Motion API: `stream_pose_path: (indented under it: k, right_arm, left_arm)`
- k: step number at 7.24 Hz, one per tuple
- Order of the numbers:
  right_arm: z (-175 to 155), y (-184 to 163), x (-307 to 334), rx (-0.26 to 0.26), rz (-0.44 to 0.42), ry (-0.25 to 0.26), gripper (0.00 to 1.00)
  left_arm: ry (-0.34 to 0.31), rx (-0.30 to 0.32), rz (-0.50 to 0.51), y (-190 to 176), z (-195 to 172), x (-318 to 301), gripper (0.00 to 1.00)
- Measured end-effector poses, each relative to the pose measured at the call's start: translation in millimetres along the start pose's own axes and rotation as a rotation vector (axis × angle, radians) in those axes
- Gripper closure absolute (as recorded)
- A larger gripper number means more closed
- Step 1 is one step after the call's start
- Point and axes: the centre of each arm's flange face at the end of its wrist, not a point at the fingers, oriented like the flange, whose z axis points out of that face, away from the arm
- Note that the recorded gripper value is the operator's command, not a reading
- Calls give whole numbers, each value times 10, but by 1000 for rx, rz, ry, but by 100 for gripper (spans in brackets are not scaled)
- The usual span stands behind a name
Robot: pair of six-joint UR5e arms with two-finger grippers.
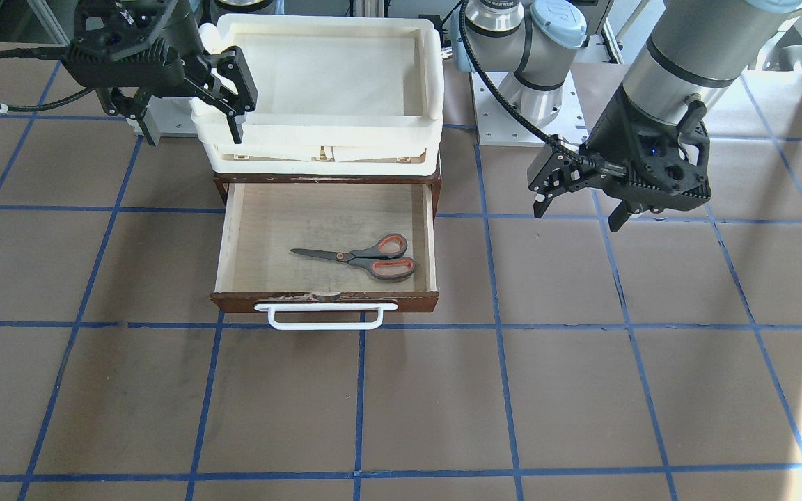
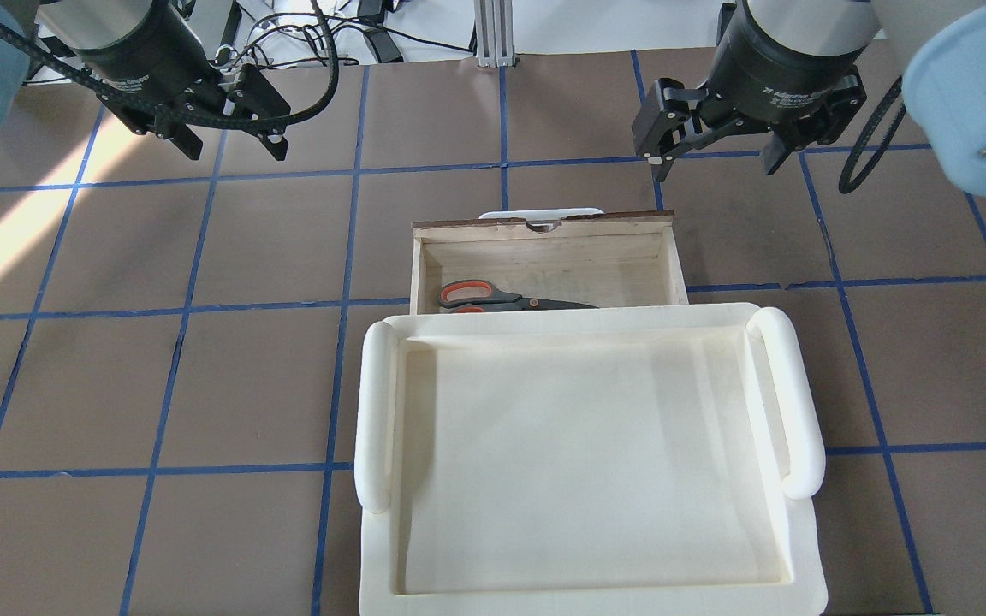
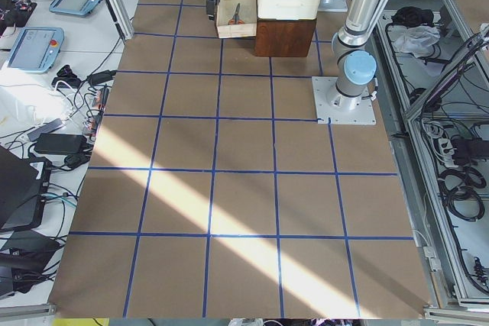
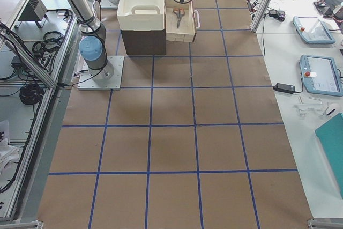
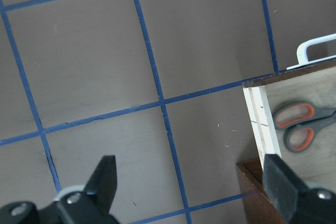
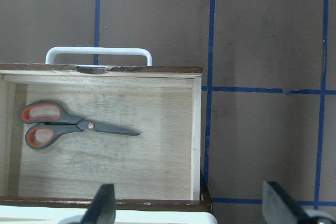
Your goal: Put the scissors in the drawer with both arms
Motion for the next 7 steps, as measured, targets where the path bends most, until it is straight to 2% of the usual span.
stream_pose_path:
  k: [3,7]
  right_arm:
    - [3,0,3,-1,0,2,0]
    - [9,2,3,-2,-1,3,0]
  left_arm:
    - [-80,-48,-95,99,37,-272,0]
    - [-80,-50,-161,199,60,-208,0]
